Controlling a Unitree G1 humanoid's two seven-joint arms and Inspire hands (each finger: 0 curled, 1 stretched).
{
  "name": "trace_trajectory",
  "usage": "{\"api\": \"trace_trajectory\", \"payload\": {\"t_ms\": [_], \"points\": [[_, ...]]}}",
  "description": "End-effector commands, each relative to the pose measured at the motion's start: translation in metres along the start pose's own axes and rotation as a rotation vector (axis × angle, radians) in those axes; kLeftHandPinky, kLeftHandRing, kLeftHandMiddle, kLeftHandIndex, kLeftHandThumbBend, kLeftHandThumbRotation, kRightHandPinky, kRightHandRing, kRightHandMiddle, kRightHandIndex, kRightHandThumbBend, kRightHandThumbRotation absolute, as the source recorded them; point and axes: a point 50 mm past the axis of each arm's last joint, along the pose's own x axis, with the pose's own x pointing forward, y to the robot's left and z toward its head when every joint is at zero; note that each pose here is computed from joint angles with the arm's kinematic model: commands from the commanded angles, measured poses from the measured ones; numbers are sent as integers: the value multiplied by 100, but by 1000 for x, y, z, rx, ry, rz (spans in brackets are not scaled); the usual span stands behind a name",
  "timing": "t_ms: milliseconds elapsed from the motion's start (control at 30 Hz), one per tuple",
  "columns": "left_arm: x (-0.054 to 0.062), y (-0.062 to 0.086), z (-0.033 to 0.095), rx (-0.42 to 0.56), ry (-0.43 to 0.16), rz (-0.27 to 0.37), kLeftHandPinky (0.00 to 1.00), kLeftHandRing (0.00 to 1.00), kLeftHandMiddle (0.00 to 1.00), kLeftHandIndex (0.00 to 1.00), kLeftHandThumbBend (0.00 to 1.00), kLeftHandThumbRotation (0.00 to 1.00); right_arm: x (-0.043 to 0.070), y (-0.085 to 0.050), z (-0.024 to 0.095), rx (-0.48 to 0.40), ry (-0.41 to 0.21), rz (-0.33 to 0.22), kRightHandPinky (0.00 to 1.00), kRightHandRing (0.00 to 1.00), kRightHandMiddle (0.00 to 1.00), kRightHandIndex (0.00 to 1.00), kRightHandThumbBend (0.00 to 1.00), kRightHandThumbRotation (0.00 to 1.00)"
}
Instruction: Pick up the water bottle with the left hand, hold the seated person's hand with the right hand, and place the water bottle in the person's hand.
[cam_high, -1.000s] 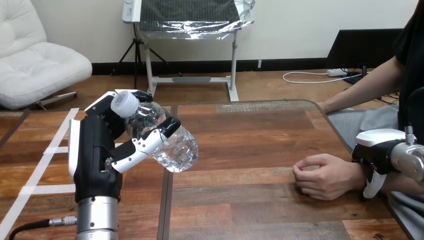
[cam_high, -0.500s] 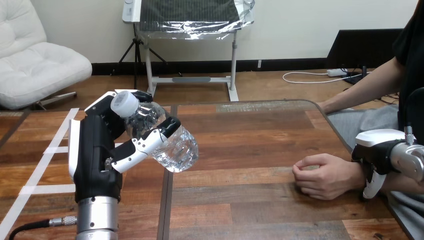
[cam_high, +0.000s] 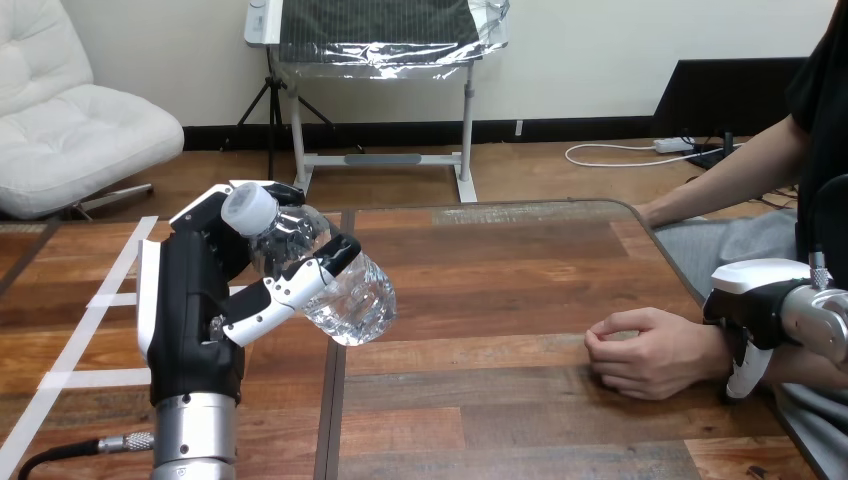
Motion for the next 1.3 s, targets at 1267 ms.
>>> {"api": "trace_trajectory", "payload": {"t_ms": [1267], "points": [[12, -2, 20, -13, -104, 1, 42, 43, 46, 49, 64, 0, 9, 23, 10, 89, -44, -48, 48, 60, 70, 60, 66, 0]]}}
